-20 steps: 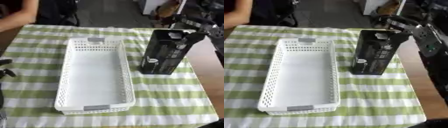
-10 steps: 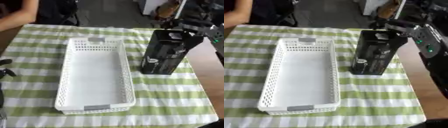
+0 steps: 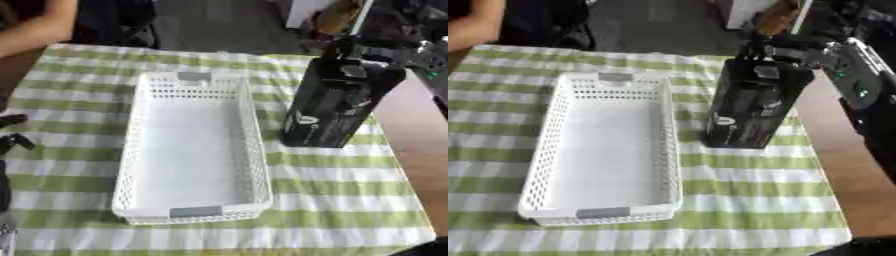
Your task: Pick up objects on the table and place them in the box.
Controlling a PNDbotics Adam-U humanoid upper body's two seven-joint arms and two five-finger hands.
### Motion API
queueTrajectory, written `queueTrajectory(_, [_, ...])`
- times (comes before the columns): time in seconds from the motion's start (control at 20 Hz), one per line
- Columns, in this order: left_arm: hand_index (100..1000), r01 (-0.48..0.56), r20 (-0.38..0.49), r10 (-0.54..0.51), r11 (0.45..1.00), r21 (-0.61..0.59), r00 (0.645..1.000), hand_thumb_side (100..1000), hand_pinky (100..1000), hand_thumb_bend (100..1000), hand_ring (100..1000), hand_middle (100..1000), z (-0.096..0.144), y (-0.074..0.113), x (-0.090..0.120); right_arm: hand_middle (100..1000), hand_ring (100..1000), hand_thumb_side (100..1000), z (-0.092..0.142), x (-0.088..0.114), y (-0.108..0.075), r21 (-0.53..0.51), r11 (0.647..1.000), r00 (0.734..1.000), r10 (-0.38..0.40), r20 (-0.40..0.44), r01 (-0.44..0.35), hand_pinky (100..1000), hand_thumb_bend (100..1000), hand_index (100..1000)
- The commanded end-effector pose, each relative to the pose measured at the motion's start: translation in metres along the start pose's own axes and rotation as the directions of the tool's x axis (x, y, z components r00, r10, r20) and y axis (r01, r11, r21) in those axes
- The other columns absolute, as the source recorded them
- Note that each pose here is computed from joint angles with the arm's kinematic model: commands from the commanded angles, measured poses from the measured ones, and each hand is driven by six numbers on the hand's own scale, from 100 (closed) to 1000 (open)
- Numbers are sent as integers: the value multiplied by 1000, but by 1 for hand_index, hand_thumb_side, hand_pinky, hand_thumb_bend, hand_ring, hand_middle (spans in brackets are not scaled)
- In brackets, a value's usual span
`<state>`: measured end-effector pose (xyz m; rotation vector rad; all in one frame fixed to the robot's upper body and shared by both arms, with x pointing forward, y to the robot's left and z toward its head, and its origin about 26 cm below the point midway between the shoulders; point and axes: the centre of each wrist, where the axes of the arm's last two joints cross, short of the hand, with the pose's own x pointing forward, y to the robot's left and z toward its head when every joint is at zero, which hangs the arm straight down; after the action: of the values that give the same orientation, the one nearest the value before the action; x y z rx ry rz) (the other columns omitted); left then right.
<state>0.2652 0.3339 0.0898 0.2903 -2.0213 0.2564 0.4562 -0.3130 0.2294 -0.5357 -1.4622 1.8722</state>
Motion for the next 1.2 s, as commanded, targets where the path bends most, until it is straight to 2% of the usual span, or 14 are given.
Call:
queueTrajectory(0.05, [642, 20, 24, -19, 1000, -14, 1000, 1000, 315, 100, 577, 711, -4, 2, 6, 786, 804, 431, 8, 5, -24, 195, 952, 962, 203, 182, -238, 756, 684, 868])
queueTrajectory(0.15, [642, 20, 25, -20, 1000, -14, 999, 1000, 315, 100, 577, 711, -4, 2, 6, 777, 796, 431, 7, 7, -25, 192, 949, 958, 212, 192, -248, 745, 666, 860])
queueTrajectory(0.2, [642, 20, 25, -20, 1000, -14, 999, 1000, 315, 100, 577, 711, -4, 2, 6, 752, 770, 430, 6, 8, -25, 189, 949, 957, 215, 196, -252, 710, 619, 843])
queueTrajectory(0.3, [641, 21, 25, -20, 1000, -13, 999, 1000, 315, 100, 577, 711, -4, 2, 6, 735, 753, 427, 6, 10, -26, 181, 950, 955, 217, 200, -254, 691, 586, 832])
queueTrajectory(0.45, [641, 21, 24, -21, 1000, -14, 999, 1000, 315, 100, 577, 711, -4, 2, 6, 720, 739, 424, 7, 11, -26, 168, 953, 955, 216, 204, -251, 670, 575, 821])
queueTrajectory(0.5, [641, 21, 24, -21, 1000, -14, 999, 1000, 315, 100, 577, 711, -4, 2, 6, 681, 702, 419, 7, 11, -25, 163, 954, 955, 215, 206, -250, 635, 535, 796])
queueTrajectory(0.55, [641, 21, 25, -21, 1000, -13, 999, 1000, 315, 100, 577, 711, -4, 2, 6, 684, 705, 419, 7, 11, -25, 158, 956, 955, 213, 207, -248, 638, 540, 799])
queueTrajectory(0.6, [640, 21, 24, -21, 1000, -13, 999, 1000, 315, 100, 577, 712, -4, 2, 6, 657, 675, 411, 7, 12, -25, 155, 957, 955, 212, 208, -246, 592, 497, 782])
queueTrajectory(0.7, [640, 22, 24, -21, 1000, -14, 999, 1000, 315, 100, 577, 712, -4, 2, 6, 632, 651, 408, 7, 12, -24, 151, 958, 955, 211, 208, -245, 565, 460, 768])
queueTrajectory(1.0, [639, 21, 25, -21, 1000, -14, 999, 1000, 315, 100, 577, 711, -4, 2, 6, 626, 646, 402, 7, 10, -21, 154, 959, 958, 207, 197, -239, 563, 443, 758])
queueTrajectory(1.2, [639, 21, 24, -20, 1000, -14, 999, 1000, 315, 100, 577, 711, -4, 2, 6, 617, 636, 388, 4, 4, -12, 185, 958, 967, 186, 176, -218, 549, 423, 746])
